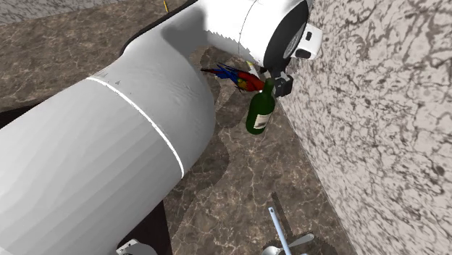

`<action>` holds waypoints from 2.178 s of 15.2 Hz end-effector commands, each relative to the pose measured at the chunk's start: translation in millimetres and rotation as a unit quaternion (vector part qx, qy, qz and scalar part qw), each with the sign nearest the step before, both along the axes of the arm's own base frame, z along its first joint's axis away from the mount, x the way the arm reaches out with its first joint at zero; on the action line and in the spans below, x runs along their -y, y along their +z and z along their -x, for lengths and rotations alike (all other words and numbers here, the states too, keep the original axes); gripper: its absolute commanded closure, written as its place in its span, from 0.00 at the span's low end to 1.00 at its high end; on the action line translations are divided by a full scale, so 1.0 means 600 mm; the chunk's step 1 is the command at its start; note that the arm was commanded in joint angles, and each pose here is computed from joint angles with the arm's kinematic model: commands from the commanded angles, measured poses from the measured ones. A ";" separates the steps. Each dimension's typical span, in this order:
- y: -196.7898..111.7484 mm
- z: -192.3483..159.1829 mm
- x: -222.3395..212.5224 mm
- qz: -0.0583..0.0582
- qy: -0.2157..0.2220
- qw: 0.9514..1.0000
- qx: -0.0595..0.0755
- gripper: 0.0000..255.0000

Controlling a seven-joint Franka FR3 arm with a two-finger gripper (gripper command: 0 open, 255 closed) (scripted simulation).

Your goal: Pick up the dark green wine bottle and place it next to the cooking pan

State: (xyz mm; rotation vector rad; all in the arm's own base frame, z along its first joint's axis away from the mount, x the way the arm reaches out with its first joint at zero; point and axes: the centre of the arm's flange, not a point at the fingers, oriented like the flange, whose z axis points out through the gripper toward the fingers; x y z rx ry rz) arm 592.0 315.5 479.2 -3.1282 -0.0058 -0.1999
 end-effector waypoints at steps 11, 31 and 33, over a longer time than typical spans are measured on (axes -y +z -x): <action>-0.040 -0.007 -0.001 0.000 0.000 1.000 0.000 0.00; 0.048 -0.007 -0.001 0.000 0.000 1.000 0.000 1.00; 0.066 -0.007 -0.001 0.000 0.000 1.000 0.000 1.00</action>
